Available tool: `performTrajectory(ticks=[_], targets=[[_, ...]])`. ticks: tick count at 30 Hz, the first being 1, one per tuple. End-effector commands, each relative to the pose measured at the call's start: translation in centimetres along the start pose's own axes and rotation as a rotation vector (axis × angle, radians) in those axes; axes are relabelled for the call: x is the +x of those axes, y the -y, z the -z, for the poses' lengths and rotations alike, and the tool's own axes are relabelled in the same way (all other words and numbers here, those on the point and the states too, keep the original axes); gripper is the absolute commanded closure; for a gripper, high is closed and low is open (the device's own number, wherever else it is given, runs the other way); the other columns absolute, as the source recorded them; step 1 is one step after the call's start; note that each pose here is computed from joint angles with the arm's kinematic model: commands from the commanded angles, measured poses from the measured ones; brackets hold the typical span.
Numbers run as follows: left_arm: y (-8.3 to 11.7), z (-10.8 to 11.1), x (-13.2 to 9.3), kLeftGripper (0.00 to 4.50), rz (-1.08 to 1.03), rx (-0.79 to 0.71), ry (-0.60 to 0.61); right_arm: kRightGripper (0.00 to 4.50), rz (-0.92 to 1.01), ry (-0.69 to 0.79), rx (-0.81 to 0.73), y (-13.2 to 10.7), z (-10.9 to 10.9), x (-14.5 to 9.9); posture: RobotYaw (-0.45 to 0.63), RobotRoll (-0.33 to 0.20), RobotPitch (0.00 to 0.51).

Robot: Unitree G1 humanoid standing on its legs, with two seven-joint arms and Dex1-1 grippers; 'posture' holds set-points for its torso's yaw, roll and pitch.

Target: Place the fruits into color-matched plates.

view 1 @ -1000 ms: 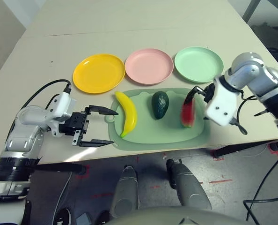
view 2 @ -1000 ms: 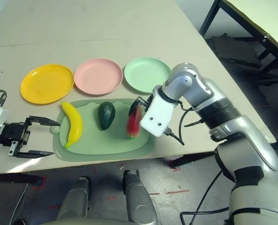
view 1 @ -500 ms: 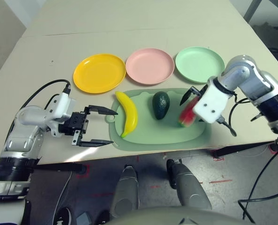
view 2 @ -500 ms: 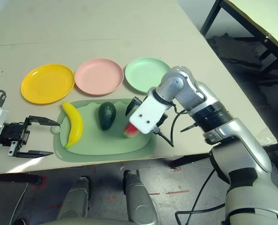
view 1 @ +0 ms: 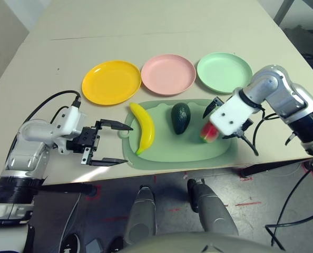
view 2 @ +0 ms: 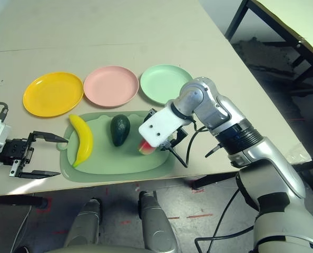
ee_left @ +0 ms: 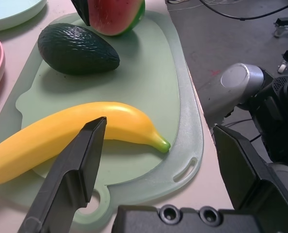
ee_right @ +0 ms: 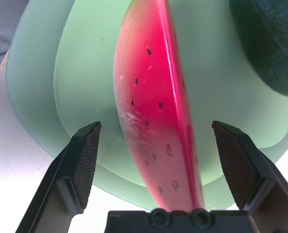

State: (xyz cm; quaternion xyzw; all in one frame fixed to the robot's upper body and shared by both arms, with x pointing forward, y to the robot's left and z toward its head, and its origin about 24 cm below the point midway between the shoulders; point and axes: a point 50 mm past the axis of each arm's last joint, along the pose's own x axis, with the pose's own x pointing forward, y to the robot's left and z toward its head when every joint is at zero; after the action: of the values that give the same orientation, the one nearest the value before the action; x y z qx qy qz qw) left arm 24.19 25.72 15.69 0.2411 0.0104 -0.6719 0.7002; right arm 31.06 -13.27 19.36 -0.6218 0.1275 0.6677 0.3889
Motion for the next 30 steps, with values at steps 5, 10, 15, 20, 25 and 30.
performTrajectory(ticks=[5,10,15,20,25,30], targets=[[0.4,0.5,0.0,0.00,0.017,-0.013,-0.024,1.11,-0.010,-0.004,0.030,-0.3,-0.3,0.1,-0.06,0.000,0.213],[0.3,0.4,-0.1,0.00,0.013,-0.014,-0.023,2.73,-0.007,-0.020,0.052,-0.4,0.2,-0.2,-0.07,0.000,0.217],[0.3,0.4,-0.2,0.00,0.012,-0.015,-0.028,2.80,0.001,-0.023,0.067,-0.4,0.4,-0.4,-0.07,0.000,0.219],[0.2,0.5,-0.1,0.00,0.014,-0.014,-0.029,2.80,-0.002,-0.017,0.071,-0.4,0.3,-0.4,-0.07,0.000,0.218],[0.1,0.5,-0.1,0.00,0.011,-0.014,-0.029,2.80,-0.006,-0.015,0.073,-0.4,0.1,-0.7,-0.08,0.000,0.215],[0.1,0.5,-0.1,0.00,0.013,-0.014,-0.029,2.81,-0.019,0.053,0.098,-0.3,-1.4,-1.3,-0.08,0.000,0.215]])
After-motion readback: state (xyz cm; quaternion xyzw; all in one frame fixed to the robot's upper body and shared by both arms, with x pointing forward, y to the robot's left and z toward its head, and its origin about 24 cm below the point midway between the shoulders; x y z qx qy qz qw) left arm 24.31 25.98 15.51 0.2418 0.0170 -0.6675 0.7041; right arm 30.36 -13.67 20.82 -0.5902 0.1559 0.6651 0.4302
